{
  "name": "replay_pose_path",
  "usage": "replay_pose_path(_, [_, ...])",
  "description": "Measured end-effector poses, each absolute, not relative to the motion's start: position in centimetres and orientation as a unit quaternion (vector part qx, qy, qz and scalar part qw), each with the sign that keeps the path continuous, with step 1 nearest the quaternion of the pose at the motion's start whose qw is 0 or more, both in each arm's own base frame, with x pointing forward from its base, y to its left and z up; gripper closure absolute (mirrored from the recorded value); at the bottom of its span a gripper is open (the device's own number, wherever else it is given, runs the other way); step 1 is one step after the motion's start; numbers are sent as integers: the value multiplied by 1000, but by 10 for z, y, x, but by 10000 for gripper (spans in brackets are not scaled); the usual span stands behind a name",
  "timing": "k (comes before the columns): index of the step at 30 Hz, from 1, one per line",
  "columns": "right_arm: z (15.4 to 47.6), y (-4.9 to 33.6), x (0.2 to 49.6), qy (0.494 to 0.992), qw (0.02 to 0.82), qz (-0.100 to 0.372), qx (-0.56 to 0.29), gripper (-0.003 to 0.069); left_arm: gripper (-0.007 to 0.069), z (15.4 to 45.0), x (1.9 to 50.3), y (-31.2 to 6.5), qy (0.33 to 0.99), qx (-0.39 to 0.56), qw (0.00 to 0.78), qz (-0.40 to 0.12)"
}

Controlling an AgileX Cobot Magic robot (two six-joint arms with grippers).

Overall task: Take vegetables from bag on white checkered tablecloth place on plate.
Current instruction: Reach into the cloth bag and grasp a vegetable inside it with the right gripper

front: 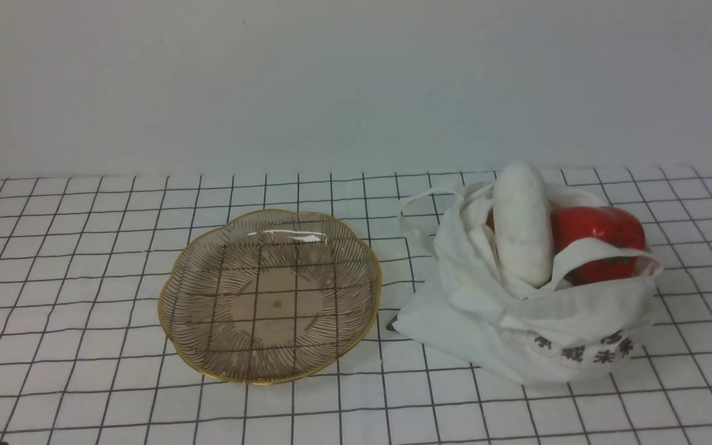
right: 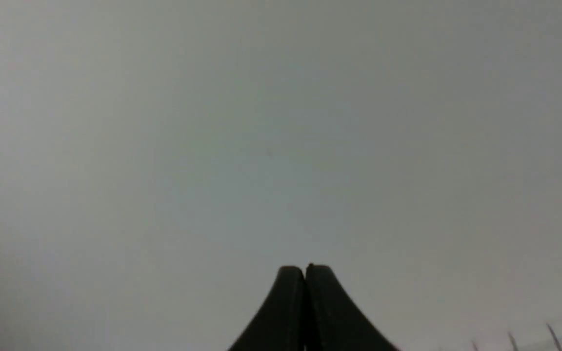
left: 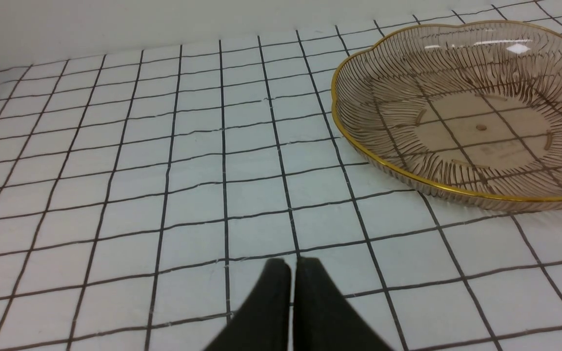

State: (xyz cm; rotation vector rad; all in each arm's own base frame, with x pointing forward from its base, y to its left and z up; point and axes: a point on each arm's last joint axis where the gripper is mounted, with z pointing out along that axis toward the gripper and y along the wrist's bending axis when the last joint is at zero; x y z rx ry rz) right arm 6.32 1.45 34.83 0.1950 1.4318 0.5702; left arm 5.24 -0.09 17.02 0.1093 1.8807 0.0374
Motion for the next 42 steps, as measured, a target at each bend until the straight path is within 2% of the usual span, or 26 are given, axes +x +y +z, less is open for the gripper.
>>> replay_pose_path(4, [370, 27, 113, 783, 592, 186, 42, 674, 633, 170, 52, -1, 807, 47, 588, 16])
replay_pose_path(5, [373, 30, 126, 803, 573, 158, 41, 674, 633, 170, 52, -1, 807, 47, 588, 16])
replay_pose_path(7, [376, 32, 140, 827, 539, 158, 18, 674, 633, 170, 52, -1, 807, 47, 588, 16])
replay_pose_path(8, [381, 38, 166, 855, 500, 136, -10, 673, 633, 170, 52, -1, 807, 47, 588, 16])
replay_pose_path(15, [380, 56, 247, 891, 432, 112, -81, 657, 633, 170, 52, -1, 807, 47, 588, 16])
replay_pose_path(20, [355, 68, 295, 911, 383, 124, -92, 595, 633, 170, 52, -1, 807, 47, 588, 16])
replay_pose_path(26, [320, 78, 337, 926, 338, 131, -101, 412, 633, 170, 52, -1, 807, 47, 588, 16])
replay_pose_path(31, [301, 89, 360, 926, 334, 147, -95, 158, 633, 170, 52, -1, 807, 47, 588, 16])
replay_pose_path(32, [301, 90, 360, 926, 334, 147, -97, 148, 633, 170, 52, -1, 807, 47, 588, 16])
replay_pose_path(33, [291, 98, 366, 926, 332, 147, -106, 76, 633, 170, 52, -1, 807, 47, 588, 16])
replay_pose_path(36, [275, 107, 371, 928, 320, 143, -129, 31, 633, 170, 52, -1, 807, 47, 588, 16])
replay_pose_path(38, [268, 111, 373, 930, 311, 142, -136, 27, 633, 170, 52, -1, 807, 47, 588, 16])
replay_pose_path(40, [264, 113, 374, 931, 306, 143, -138, 63, 633, 170, 52, -1, 807, 47, 588, 16])
replay_pose_path(42, [265, 113, 374, 932, 303, 144, -140, 195, 633, 170, 52, -1, 807, 47, 588, 16])
